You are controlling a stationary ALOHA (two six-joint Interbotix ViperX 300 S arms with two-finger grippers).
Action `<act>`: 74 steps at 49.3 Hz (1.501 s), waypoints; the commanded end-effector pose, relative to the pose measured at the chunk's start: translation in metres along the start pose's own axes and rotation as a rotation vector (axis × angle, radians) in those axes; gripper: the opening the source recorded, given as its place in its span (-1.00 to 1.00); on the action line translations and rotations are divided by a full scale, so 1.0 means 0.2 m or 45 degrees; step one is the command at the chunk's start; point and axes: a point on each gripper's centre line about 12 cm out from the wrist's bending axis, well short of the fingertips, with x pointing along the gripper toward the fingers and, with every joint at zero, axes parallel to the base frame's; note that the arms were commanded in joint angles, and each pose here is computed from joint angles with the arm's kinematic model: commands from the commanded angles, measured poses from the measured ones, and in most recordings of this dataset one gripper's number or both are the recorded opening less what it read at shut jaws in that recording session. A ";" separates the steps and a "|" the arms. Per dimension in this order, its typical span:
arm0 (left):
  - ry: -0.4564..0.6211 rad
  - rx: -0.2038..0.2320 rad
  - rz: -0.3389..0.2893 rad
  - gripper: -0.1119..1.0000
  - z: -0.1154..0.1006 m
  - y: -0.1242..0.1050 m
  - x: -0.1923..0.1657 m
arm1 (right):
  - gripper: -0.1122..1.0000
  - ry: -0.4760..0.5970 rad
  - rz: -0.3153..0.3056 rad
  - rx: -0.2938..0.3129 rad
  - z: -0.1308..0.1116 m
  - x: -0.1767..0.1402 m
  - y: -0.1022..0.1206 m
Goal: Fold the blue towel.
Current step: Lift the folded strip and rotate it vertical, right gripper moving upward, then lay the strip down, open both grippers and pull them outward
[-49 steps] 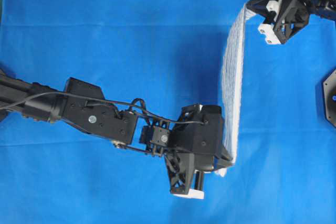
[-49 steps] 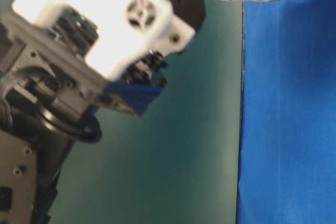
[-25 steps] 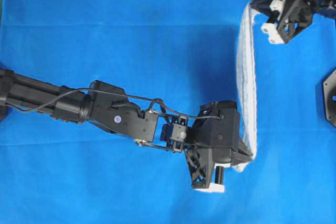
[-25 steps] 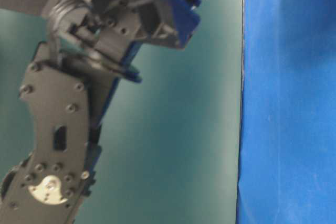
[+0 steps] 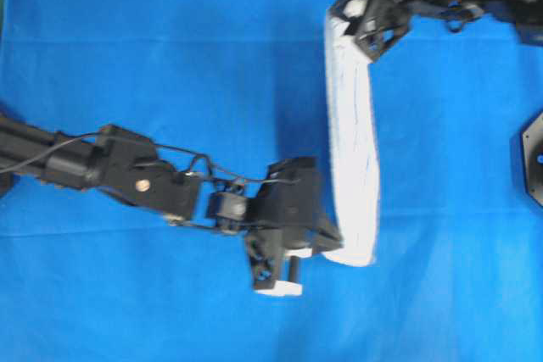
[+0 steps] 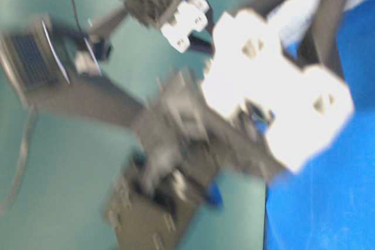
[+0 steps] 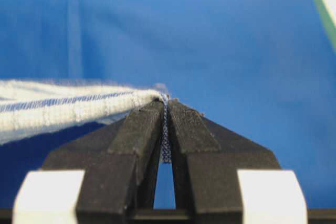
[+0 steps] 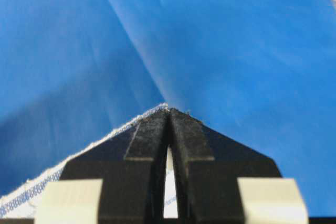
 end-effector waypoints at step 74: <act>0.066 0.038 0.140 0.45 0.02 0.21 -0.71 | 0.27 -0.217 0.073 -0.111 0.05 -0.33 0.12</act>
